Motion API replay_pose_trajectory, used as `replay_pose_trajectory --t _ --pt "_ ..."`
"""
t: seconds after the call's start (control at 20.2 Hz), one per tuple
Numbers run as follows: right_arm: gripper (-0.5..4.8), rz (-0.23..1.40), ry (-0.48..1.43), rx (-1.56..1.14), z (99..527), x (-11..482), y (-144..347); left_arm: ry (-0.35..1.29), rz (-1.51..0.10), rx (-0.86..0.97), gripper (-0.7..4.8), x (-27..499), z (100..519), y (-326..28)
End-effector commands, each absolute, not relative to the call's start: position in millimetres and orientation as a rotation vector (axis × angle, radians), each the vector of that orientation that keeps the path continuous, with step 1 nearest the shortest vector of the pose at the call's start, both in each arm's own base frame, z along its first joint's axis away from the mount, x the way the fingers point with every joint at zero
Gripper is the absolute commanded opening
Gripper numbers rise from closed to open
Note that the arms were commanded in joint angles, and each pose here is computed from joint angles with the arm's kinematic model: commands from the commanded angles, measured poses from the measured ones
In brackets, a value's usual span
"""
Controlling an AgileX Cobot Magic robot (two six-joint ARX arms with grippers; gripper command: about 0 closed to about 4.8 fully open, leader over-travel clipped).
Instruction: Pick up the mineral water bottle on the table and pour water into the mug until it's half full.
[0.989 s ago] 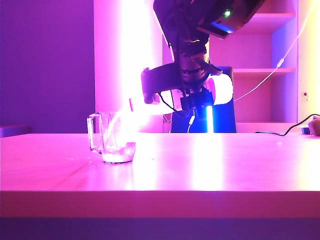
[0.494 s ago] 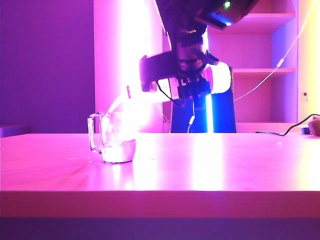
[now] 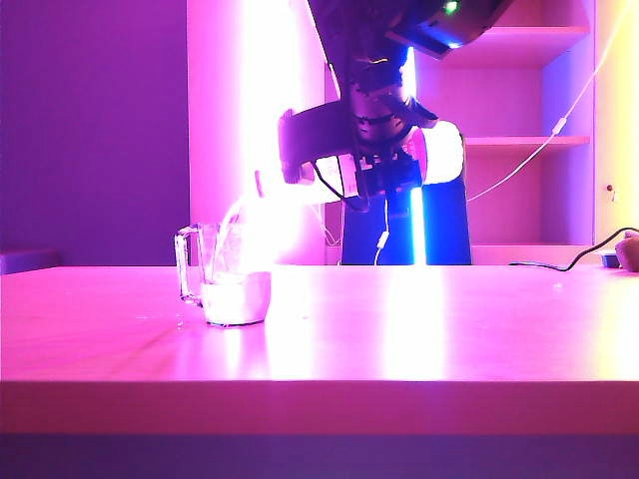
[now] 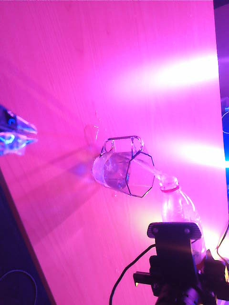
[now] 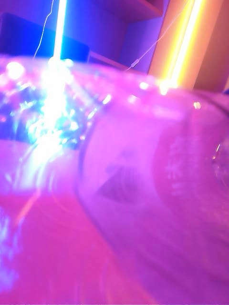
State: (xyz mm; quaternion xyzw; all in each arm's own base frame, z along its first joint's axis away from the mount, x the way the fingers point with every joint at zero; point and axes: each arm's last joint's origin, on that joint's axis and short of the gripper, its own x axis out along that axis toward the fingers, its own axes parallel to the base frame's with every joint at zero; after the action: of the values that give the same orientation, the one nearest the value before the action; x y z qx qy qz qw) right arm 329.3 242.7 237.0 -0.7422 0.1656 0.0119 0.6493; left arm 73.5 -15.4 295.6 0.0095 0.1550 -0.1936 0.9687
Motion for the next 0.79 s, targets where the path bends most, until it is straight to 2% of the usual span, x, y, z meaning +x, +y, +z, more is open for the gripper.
replay_pose_trajectory --t 0.05,0.44,0.59,0.74,0.79 --pt "2.52 -0.012 0.368 -1.662 244.3 328.4 243.0 0.293 -0.391 0.022 -0.05 73.1 298.7 -15.3" --pt "2.52 -0.016 0.366 -1.64 244.3 327.8 243.7 0.293 -0.391 0.021 -0.05 73.0 298.7 -15.3" --pt "2.52 -0.031 0.351 -1.496 244.0 326.6 245.4 0.293 -0.391 0.021 -0.05 73.0 298.7 -15.3" --pt "2.52 0.0 0.348 -1.252 242.0 324.0 245.0 0.293 -0.391 0.021 -0.05 73.0 298.7 -15.3" --pt "2.52 0.036 0.356 -1.089 241.7 321.6 243.8 0.294 -0.391 0.021 -0.05 73.0 298.7 -15.3"
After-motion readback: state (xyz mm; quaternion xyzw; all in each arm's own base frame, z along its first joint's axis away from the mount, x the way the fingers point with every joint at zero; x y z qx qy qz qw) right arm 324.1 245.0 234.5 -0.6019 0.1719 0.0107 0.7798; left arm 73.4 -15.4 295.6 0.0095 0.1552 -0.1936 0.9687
